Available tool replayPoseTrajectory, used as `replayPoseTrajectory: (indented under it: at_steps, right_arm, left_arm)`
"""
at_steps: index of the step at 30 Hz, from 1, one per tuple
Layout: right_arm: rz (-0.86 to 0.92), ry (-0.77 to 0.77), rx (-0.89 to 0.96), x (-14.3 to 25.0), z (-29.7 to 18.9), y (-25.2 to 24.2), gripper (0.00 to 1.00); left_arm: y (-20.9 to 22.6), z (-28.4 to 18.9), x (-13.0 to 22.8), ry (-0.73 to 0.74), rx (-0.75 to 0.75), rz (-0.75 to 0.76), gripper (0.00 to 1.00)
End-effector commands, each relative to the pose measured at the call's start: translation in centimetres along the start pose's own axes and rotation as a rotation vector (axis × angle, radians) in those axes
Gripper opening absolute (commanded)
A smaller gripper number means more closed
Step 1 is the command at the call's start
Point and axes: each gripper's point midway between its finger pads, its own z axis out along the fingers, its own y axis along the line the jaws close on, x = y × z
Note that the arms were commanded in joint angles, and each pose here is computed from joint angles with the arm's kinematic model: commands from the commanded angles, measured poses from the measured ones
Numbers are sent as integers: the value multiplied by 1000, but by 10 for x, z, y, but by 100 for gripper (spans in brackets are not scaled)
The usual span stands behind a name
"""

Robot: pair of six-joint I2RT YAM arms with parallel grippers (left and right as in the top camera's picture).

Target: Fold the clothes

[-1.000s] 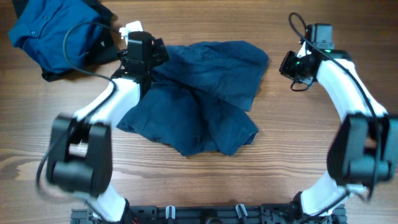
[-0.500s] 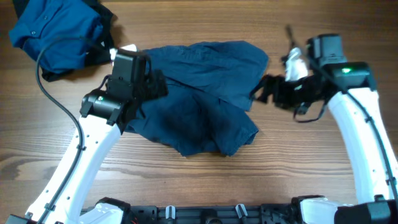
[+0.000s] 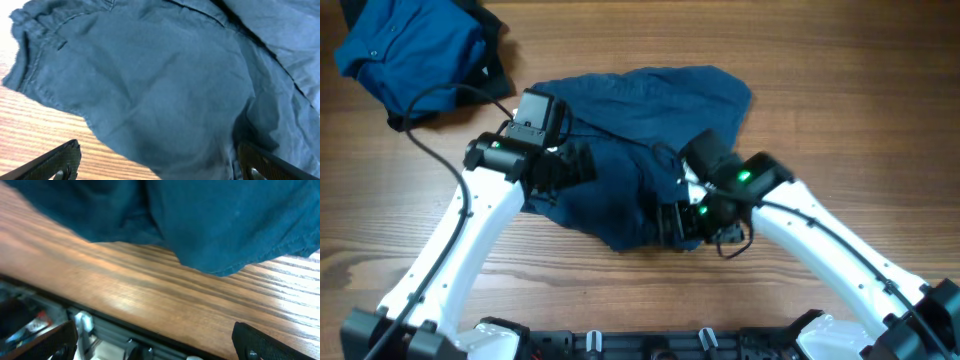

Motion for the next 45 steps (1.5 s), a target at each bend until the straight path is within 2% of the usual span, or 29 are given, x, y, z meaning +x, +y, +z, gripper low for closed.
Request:
replayPoseTrajectory:
  at_steps: [1,4,9,25,34,41,43,45]
  right_arm:
    - [132,-101,167,-5,8,-24,99]
    - [164,-148,213,-12,8,-33,97]
    - [117,-216,223,-32,12,-32,94]
    - [99,-82,334,-32,62,-51,94]
    - [-25,-116,301,-35,69,-28,95]
    - [-33,-160,330,-43,67,-31,96]
    - [-29,-176,363,-45,65,-37,94]
    - [-27,-186,388,-47,63,-41,86]
  left_arm:
    - [7,23,0,51,-28,-39,100]
    - [19,38,-6,75,-54,-81,100]
    - [37,56,-12,123,-46,-183,100]
    - [41,72,-17,133,-48,-195,100]
    - [41,72,-18,130,-46,-194,100]
    - [41,72,-18,128,-49,-194,100]
    - [42,72,-18,129,-50,-194,100]
    - [42,73,-17,131,-51,-194,100]
